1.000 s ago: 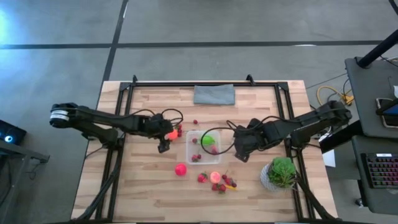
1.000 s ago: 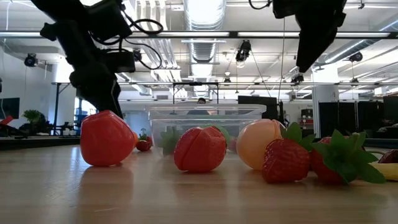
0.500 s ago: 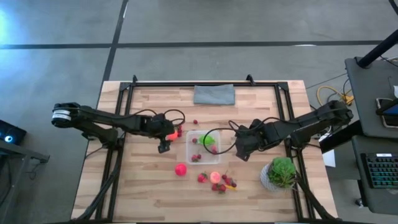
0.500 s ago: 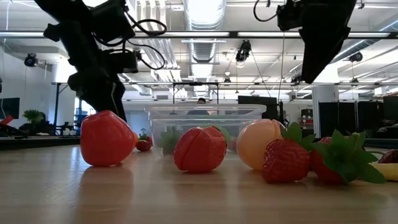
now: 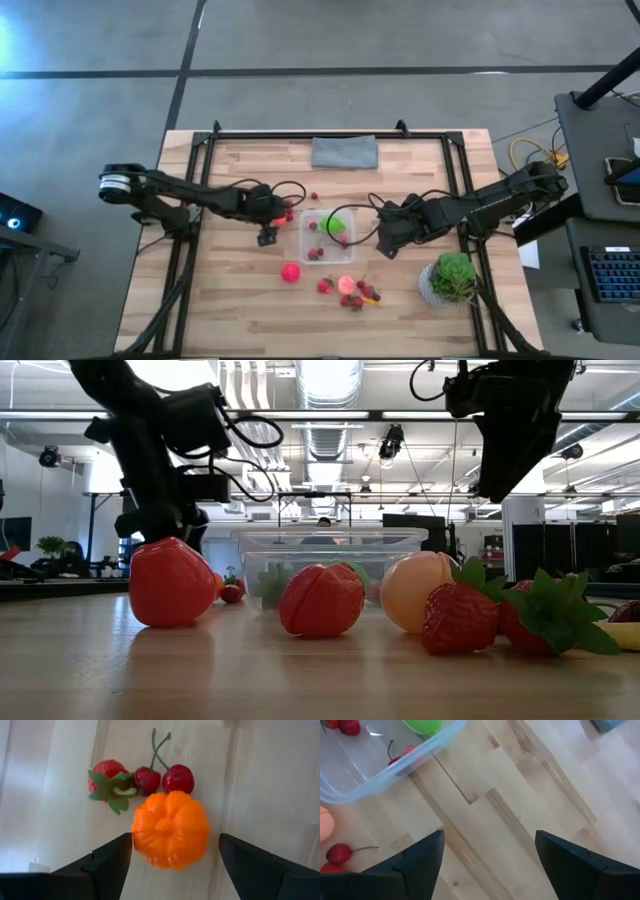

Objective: Pick and placing Produce into tupperware
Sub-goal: Put the orange pumpkin into the transparent container

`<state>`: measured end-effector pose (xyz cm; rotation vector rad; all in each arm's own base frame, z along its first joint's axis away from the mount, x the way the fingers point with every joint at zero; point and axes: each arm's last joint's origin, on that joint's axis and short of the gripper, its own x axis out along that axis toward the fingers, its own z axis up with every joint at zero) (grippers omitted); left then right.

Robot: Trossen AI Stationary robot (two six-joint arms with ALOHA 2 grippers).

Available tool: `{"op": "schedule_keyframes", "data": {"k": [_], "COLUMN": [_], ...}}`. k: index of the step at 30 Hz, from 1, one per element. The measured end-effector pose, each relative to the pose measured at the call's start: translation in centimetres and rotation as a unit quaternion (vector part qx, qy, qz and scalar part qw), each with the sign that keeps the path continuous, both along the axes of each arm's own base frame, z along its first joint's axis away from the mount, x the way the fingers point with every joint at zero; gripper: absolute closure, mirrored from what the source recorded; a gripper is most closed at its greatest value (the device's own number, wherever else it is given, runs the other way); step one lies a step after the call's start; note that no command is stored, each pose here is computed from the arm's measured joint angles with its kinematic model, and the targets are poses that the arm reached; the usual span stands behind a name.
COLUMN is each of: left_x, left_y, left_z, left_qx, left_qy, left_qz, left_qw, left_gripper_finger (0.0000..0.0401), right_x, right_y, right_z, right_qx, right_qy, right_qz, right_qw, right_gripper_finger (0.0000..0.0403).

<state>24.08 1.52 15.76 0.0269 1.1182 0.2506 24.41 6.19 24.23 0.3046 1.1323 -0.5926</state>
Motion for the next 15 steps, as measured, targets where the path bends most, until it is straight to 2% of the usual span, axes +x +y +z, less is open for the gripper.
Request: {"op": "schedule_keyframes", "data": {"k": [8,15], "left_x": [0.49,0.63], "left_y": [0.03,0.33], "left_z": [-0.41,-0.37], "left_qx": [0.001,0.023], "left_qy": [-0.007,-0.020], "left_qz": [0.001,0.013], "left_qw": [1.000,0.999], "left_gripper_finger": [0.0118,0.0118], "right_x": [0.08,0.08], "right_y": [0.02,0.03], "right_z": [0.02,0.02], "right_qx": [0.003,0.003], "right_qy": [-0.006,-0.006], "right_qz": [-0.004,-0.004], "right_qw": [1.000,1.000], "right_gripper_finger": [0.0097,0.0101]}}
